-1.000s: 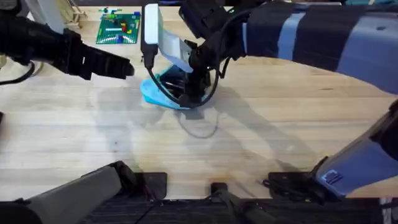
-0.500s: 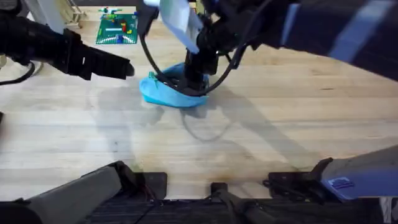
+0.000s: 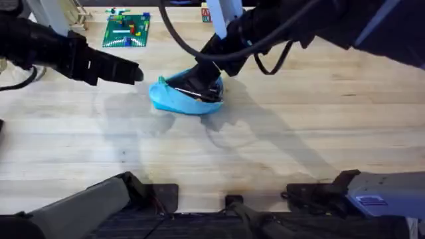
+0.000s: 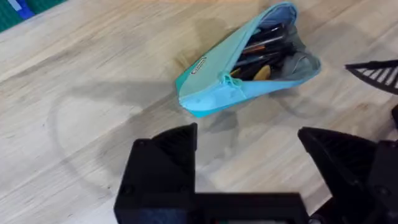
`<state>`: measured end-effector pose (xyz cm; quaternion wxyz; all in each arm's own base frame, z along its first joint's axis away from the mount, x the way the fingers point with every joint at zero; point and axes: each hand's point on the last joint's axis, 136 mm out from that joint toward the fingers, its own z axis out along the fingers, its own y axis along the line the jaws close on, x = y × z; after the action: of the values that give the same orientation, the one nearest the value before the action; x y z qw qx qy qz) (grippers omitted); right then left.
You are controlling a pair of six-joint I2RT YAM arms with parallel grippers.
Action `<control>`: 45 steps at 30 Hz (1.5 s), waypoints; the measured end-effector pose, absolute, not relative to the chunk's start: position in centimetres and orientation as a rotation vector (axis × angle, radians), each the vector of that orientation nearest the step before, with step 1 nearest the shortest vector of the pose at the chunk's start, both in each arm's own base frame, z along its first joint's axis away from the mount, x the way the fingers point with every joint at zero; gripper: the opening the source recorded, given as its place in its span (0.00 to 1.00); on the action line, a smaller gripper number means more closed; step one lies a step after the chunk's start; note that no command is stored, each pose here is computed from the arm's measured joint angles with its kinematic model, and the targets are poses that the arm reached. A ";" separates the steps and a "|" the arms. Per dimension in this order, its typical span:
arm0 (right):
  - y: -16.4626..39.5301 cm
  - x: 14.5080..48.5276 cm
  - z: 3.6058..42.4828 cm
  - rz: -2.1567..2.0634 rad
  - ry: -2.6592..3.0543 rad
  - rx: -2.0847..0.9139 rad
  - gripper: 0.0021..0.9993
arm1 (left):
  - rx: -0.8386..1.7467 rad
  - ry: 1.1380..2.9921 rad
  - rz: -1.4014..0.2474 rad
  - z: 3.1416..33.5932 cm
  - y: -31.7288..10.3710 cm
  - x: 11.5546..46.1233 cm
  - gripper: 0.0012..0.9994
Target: Unzip the bag, pick up the pens from the table one at a time and place them inside, then zip the bag closed.
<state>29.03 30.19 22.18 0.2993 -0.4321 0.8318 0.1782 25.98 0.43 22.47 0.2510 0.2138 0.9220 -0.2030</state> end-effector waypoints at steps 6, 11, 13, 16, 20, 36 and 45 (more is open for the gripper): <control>29.6 28.4 21.6 0.482 2.277 -1.116 1.00 | 0.589 2.497 -0.538 22.5 0.6 26.3 1.00; 29.3 28.0 21.2 0.480 2.311 -1.111 1.00 | 0.671 2.471 -0.534 22.5 0.3 26.0 0.99; 29.3 28.0 21.2 0.480 2.311 -1.111 1.00 | 0.718 2.444 -0.542 22.7 0.0 25.9 0.99; 29.3 28.0 21.2 0.480 2.312 -1.110 1.00 | 0.775 2.395 -0.556 23.0 -0.2 25.7 0.99; 29.3 28.0 21.2 0.481 2.313 -1.107 1.00 | 0.818 2.332 -0.579 23.5 -0.1 25.1 0.99; 29.3 28.0 21.2 0.481 2.314 -1.107 1.00 | 0.912 2.064 -0.627 24.7 0.7 26.2 0.99; 29.3 28.0 21.2 0.481 2.314 -1.107 1.00 | 0.933 1.988 -0.818 19.4 2.2 29.7 0.99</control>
<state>28.00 29.27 21.21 0.2628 -0.4092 0.8554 0.1779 29.73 2.21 19.42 0.3886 0.3668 0.7817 -0.3216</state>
